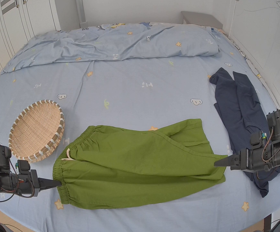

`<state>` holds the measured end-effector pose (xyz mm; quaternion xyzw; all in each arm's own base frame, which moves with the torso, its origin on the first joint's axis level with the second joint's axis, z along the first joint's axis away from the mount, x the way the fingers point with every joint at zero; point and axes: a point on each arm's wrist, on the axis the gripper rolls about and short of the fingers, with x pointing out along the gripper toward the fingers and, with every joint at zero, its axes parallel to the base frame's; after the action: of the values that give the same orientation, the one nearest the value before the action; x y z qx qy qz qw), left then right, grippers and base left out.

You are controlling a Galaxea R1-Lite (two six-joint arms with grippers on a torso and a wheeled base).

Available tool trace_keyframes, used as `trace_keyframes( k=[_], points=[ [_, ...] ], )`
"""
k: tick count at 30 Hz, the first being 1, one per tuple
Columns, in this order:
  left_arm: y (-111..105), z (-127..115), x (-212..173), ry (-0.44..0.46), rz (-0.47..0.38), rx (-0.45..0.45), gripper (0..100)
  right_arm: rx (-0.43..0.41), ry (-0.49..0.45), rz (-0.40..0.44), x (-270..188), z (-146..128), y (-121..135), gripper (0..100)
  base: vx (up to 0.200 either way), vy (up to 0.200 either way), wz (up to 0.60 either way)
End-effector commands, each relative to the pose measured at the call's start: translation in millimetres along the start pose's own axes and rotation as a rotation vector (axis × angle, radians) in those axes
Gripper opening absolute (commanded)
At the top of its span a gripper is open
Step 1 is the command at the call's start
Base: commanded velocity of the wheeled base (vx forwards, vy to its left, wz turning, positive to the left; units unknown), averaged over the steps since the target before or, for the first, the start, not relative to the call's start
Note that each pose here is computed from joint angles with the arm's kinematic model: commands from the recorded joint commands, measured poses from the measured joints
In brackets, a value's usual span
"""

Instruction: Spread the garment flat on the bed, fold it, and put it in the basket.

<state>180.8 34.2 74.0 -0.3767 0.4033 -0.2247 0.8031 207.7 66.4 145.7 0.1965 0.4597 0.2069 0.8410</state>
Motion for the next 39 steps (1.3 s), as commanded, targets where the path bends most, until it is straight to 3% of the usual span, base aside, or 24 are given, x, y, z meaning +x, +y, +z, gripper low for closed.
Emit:
trace_keyframes(
  k=[1, 11, 12, 17, 21, 22, 25, 30, 39],
  points=[
    [3, 0, 3, 0.016, -0.003, -0.008, 0, 0.039, 0.035, -0.005, -3, -10, -25, 100, 0.000, 0.000, 0.00],
    [3, -2, 5, 0.031, 0.000, -0.010, 0, 0.034, 0.032, 0.029, -1, -9, -26, 100, 0.000, 0.000, 0.00],
    [4, -3, 6, 0.034, 0.001, -0.012, 100, 0.031, 0.034, 0.031, -1, -10, -26, 100, 0.000, 0.000, 0.00],
    [9, -10, 5, 0.043, 0.015, -0.030, 100, 0.027, 0.037, 0.034, -1, -10, -25, 100, 0.000, 0.000, 0.00],
    [12, -20, 4, 0.065, 0.020, 0.006, 100, 0.025, 0.033, 0.035, -1, -10, -24, 100, 0.000, 0.000, 0.00],
    [16, -31, 5, 0.104, 0.020, 0.055, 100, 0.026, 0.034, 0.035, -2, -11, -24, 100, 0.000, 0.000, 0.00],
    [23, -41, 10, 0.161, 0.024, 0.068, 100, 0.027, 0.033, 0.035, -2, -11, -24, 100, 0.000, 0.000, 0.00],
    [35, -45, 17, 0.206, 0.031, 0.050, 100, 0.024, 0.028, 0.035, -4, -11, -24, 100, 0.000, 0.000, 0.00],
    [34, -42, 19, 0.208, 0.020, 0.064, 100, 0.023, 0.023, 0.036, -5, -11, -23, 100, 0.000, 0.000, 0.00]
  ],
)
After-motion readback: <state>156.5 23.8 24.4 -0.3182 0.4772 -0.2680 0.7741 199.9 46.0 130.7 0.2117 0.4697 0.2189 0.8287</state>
